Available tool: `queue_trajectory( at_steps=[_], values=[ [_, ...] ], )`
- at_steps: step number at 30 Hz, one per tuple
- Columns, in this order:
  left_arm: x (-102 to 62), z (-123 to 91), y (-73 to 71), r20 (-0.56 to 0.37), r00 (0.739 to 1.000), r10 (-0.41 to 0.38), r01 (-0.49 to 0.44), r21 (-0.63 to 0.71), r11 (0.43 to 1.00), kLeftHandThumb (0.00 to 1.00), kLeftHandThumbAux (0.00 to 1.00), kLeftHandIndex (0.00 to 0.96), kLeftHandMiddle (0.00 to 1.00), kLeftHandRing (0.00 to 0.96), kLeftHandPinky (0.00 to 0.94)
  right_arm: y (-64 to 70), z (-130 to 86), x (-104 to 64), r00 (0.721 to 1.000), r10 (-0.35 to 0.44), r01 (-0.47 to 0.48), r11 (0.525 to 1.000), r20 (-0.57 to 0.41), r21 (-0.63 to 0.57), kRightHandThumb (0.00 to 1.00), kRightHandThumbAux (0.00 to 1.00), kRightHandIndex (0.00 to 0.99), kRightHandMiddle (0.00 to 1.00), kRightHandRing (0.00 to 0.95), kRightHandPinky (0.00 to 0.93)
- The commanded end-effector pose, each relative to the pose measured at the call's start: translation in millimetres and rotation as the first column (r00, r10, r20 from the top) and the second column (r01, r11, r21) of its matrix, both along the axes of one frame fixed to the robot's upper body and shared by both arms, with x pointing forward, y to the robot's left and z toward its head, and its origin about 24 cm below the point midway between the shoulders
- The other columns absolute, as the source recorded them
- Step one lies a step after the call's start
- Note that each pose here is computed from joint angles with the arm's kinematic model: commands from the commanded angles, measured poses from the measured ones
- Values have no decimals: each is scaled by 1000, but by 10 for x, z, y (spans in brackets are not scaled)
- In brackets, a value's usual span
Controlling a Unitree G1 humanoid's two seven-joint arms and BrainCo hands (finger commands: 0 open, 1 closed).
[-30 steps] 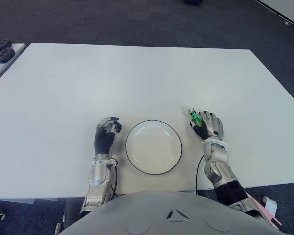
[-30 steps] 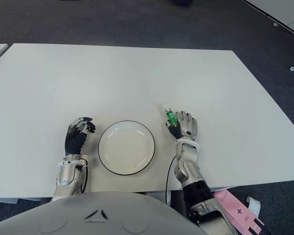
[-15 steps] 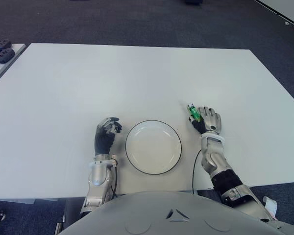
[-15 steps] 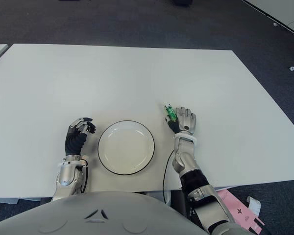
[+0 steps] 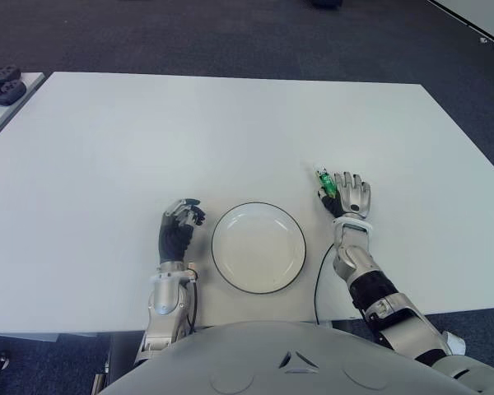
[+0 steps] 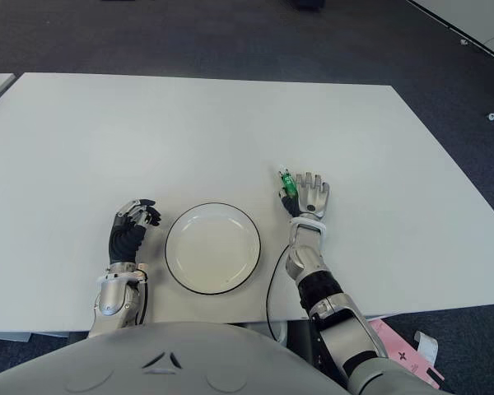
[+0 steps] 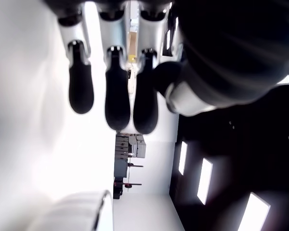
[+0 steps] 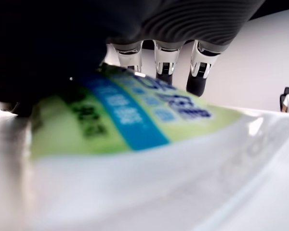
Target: Put the toothpaste on the table into the plate.
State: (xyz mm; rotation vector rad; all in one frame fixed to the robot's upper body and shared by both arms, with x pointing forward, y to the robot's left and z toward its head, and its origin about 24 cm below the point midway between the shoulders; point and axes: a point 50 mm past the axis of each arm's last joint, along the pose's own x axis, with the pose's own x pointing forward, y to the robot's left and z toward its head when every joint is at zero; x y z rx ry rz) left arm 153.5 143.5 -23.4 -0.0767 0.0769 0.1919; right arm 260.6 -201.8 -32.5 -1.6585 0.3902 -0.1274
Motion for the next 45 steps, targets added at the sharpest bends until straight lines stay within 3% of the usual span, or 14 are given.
queue_trajectory(
  at_steps=[1, 6, 10, 12, 14, 17, 18, 21, 24, 30, 45],
  values=[
    [-96, -155, -57, -117, 992, 39, -45, -48, 998, 701, 718, 430, 573, 566, 544, -323, -601, -667, 950, -163, 161, 987, -266, -30, 598, 257, 0, 0, 0, 0],
    [-96, -153, -52, -120, 992, 39, -45, -49, 998, 702, 718, 430, 575, 568, 547, -359, -578, -660, 968, -162, 166, 986, -190, 6, 610, 310, 0, 0, 0, 21],
    [-99, -151, -43, -121, 992, 41, -47, -50, 998, 702, 718, 430, 576, 569, 547, -374, -553, -646, 978, -161, 169, 984, -130, 53, 625, 361, 44, 16, 29, 139],
    [-100, -148, -41, -122, 992, 44, -51, -51, 997, 702, 718, 430, 577, 569, 546, -382, -526, -634, 983, -165, 173, 979, -83, 107, 668, 392, 134, 115, 130, 251],
    [-100, -146, -38, -121, 992, 45, -51, -51, 997, 702, 718, 430, 577, 568, 545, -383, -510, -630, 984, -170, 175, 973, -44, 148, 691, 406, 180, 164, 181, 305],
    [-100, -146, -34, -121, 992, 44, -51, -49, 998, 702, 718, 430, 577, 567, 542, -375, -476, -630, 983, -181, 170, 962, 31, 213, 746, 441, 309, 310, 339, 432],
    [-100, -146, -32, -122, 992, 44, -51, -49, 998, 701, 718, 430, 576, 566, 540, -372, -463, -630, 982, -183, 167, 959, 52, 228, 740, 535, 351, 359, 385, 471],
    [-96, -148, -27, -123, 992, 43, -49, -51, 997, 701, 718, 431, 575, 564, 538, -359, -435, -626, 977, -185, 153, 952, 102, 266, 803, 629, 411, 427, 458, 528],
    [-90, -150, -21, -122, 992, 41, -49, -56, 997, 701, 718, 431, 573, 563, 539, -354, -438, -628, 975, -184, 143, 948, 126, 283, 873, 649, 433, 461, 499, 579],
    [-78, -148, -12, -115, 992, 48, -54, -48, 997, 702, 717, 431, 573, 565, 541, -348, -412, -618, 966, -186, 122, 940, 179, 320, 951, 644, 440, 510, 523, 610],
    [-60, -149, 1, -117, 991, 58, -63, -42, 997, 702, 718, 430, 574, 565, 542, -316, -315, -569, 940, -194, 81, 926, 282, 369, 971, 640, 433, 589, 569, 635]
  ],
)
